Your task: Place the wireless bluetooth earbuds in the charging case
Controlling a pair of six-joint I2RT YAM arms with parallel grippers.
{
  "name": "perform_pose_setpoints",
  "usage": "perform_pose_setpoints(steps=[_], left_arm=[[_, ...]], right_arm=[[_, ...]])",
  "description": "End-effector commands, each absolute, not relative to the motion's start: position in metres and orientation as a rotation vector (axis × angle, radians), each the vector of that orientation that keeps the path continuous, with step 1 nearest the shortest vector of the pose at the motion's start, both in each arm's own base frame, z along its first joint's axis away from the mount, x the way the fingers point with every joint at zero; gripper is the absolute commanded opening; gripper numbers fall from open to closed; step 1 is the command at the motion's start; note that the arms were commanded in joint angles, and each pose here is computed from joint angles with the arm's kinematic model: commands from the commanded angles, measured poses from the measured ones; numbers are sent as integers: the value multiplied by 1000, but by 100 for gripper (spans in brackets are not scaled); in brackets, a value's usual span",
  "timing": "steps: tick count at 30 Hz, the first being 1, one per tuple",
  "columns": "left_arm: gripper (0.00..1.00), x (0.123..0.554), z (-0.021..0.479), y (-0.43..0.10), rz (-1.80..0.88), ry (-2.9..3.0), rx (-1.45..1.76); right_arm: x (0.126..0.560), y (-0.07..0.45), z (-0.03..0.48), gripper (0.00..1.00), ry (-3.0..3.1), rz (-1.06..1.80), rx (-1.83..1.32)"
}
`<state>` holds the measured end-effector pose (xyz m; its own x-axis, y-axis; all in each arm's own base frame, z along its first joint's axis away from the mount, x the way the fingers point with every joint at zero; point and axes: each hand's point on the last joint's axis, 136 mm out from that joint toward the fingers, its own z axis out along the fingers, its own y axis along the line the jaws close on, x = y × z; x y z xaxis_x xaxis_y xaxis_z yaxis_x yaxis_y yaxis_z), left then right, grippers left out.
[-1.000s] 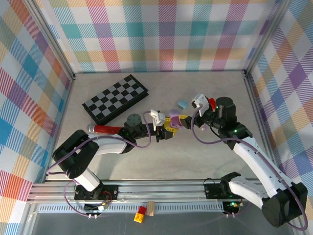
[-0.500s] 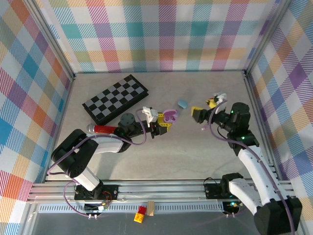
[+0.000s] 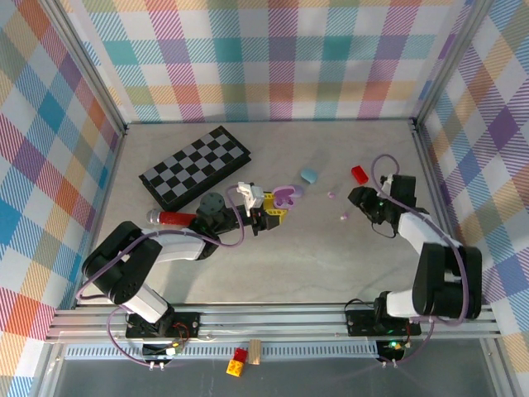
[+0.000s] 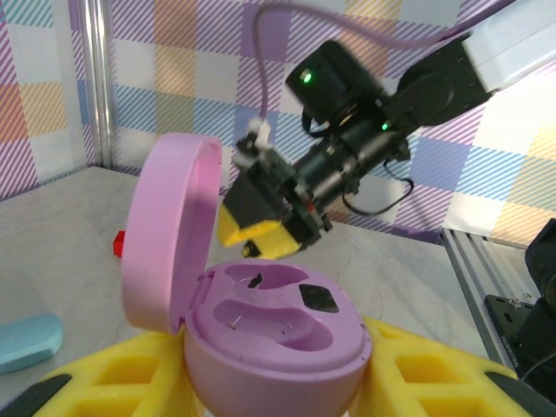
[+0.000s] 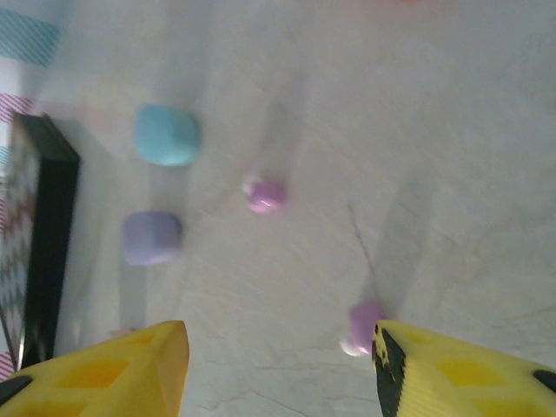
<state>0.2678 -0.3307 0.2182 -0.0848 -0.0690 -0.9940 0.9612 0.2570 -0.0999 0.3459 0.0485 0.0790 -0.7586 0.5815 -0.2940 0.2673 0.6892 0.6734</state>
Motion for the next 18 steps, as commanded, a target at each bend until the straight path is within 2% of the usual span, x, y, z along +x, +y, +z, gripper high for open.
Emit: perform_pose_setpoints(steps=[1,10,18], left_arm=[[40,262,240,-328,-1102,1264,948],[40,262,239,-328,-1101,1272,955],[40,262,238,-330,-1110,1271,958]], right_arm=[[345,54,66,57,2443,930,717],[347,60,38,44,2528,980,761],[342,58,27,35,2627,900,746]])
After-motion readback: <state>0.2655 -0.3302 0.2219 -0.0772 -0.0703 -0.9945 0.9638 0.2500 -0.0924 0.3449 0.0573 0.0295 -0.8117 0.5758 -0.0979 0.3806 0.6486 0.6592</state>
